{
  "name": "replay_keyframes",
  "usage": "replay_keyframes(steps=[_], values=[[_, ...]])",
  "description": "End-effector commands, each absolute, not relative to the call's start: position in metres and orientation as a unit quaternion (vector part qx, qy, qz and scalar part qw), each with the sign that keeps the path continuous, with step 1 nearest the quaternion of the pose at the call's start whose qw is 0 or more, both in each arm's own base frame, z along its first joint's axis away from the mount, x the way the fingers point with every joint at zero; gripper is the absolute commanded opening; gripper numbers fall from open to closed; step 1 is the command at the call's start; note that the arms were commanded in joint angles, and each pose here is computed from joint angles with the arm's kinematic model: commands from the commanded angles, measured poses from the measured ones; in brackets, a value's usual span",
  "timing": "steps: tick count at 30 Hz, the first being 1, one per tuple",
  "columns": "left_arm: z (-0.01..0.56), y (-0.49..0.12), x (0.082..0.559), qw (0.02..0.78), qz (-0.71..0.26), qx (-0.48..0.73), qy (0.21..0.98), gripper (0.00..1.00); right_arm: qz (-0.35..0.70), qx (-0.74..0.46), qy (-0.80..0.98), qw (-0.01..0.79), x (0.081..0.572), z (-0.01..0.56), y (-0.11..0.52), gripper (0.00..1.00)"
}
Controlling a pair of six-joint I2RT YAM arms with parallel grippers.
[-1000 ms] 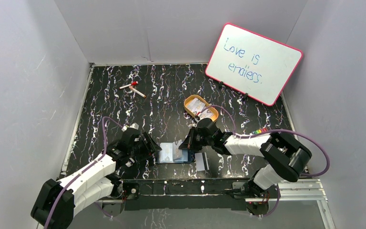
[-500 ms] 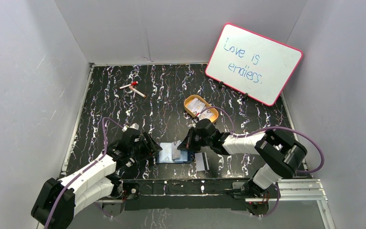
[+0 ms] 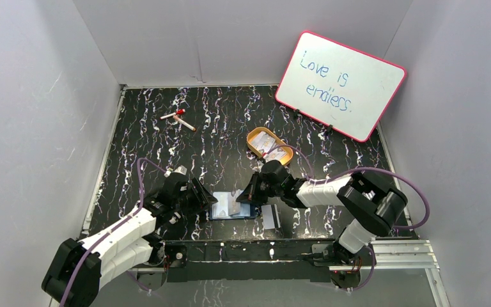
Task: Put the credit cards into the card holder
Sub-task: Insert the credit card into the card holder.
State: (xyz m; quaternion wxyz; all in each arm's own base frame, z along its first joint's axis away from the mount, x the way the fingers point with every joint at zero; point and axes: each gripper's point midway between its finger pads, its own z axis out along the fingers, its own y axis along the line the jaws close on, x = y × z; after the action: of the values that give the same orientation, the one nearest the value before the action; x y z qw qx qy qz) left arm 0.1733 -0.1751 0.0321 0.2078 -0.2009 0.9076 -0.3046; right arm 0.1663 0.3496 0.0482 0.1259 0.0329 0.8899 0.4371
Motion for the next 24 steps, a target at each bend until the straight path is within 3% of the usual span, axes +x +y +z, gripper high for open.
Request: replay_keyframes(steps=[1, 9, 22, 24], values=[[0.029, -0.175, 0.167, 0.198, -0.306, -0.200, 0.910, 0.52, 0.452, 0.030, 0.883, 0.119, 0.163, 0.050, 0.357, 0.00], [0.027, -0.176, 0.167, 0.195, -0.307, -0.201, 0.909, 0.46, 0.454, 0.029, 0.885, 0.102, 0.157, 0.044, 0.360, 0.00], [0.020, -0.176, 0.165, 0.184, -0.302, -0.211, 0.911, 0.01, 0.458, 0.021, 0.885, 0.083, 0.149, 0.040, 0.364, 0.00], [0.019, -0.176, 0.165, 0.183, -0.302, -0.212, 0.911, 0.00, 0.454, 0.023, 0.887, 0.081, 0.148, 0.036, 0.363, 0.00]])
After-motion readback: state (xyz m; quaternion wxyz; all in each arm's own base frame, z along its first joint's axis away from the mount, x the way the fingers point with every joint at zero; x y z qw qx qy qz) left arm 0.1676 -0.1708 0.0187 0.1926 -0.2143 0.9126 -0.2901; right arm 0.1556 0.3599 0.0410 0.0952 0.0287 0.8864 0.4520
